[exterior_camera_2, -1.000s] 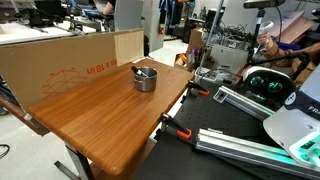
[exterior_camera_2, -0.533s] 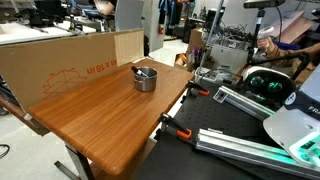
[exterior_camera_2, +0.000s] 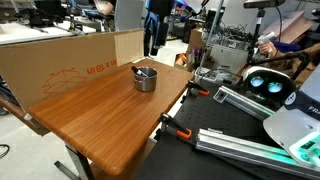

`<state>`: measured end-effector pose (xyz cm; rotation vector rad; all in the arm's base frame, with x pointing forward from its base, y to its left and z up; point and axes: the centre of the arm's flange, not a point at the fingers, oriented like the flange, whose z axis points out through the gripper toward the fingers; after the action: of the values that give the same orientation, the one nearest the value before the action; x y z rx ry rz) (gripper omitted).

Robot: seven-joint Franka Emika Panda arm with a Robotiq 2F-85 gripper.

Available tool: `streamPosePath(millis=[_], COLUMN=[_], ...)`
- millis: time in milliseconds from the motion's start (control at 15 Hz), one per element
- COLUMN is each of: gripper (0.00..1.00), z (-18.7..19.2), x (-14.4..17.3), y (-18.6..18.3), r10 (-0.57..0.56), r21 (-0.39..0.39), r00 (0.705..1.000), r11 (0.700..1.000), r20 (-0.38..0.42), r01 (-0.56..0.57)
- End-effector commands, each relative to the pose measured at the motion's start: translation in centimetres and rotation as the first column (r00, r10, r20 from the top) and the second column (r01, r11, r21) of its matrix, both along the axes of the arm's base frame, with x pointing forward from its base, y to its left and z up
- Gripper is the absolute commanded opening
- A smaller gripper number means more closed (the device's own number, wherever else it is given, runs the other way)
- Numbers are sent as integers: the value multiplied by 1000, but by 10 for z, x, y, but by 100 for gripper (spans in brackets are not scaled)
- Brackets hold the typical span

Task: Remove the marker from the silver pot.

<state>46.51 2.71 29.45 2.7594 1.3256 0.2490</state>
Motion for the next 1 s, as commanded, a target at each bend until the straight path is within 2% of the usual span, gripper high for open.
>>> streamPosePath(millis=[0,467,933], gripper=[100,100,100], z=[-10,-19,-53], x=[4,4,21], y=[-8,-43,-61], r10=[2,-84,-142], r21=[90,183,165], r00=[1000,996,984], r11=[996,979,974], r20=[6,-31,-104], r01=[-2,88,158])
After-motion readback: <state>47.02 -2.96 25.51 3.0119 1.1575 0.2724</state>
